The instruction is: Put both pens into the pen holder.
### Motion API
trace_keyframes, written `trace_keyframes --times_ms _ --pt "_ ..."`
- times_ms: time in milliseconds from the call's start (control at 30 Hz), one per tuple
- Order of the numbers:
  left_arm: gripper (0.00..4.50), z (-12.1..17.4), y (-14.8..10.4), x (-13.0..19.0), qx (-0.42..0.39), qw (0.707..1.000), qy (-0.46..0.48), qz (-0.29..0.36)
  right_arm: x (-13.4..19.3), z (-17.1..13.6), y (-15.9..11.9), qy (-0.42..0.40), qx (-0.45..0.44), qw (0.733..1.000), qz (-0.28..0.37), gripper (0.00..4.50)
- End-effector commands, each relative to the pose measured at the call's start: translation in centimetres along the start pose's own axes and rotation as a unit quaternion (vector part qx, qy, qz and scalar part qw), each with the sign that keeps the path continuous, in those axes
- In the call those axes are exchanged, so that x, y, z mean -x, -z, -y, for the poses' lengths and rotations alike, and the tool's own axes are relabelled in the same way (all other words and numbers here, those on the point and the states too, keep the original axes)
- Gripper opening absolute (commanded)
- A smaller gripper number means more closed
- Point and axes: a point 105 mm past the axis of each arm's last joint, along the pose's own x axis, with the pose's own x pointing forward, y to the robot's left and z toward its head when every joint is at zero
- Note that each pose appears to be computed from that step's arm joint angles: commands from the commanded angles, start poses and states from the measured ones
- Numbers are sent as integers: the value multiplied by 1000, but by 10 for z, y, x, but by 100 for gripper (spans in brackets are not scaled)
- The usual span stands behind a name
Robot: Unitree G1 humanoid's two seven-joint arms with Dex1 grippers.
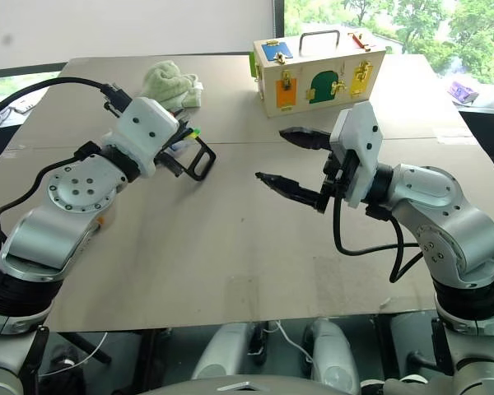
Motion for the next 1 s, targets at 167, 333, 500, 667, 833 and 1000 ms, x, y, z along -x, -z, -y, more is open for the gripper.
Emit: trace_keyframes --times_ms 167,333,500,667,833,1000 --pt "0 -8 11 -10 -1 1000 -25 -13 0 0 -3 16 53 998 -6 443" --pt "158 -17 26 -11 12 998 -55 -43 0 -1 -4 19 60 998 -6 450" --pt "373 -5 3 1 95 995 -10 32 2 0 -4 32 59 998 -5 450" --pt "373 46 -13 50 298 936 178 62 25 12 33 95 28 991 -88 450" --pt "373 78 8 95 356 904 238 -4 74 28 88 192 -5 960 -203 450" --pt "373 90 41 126 375 899 216 -73 108 29 106 223 -10 944 -243 450"
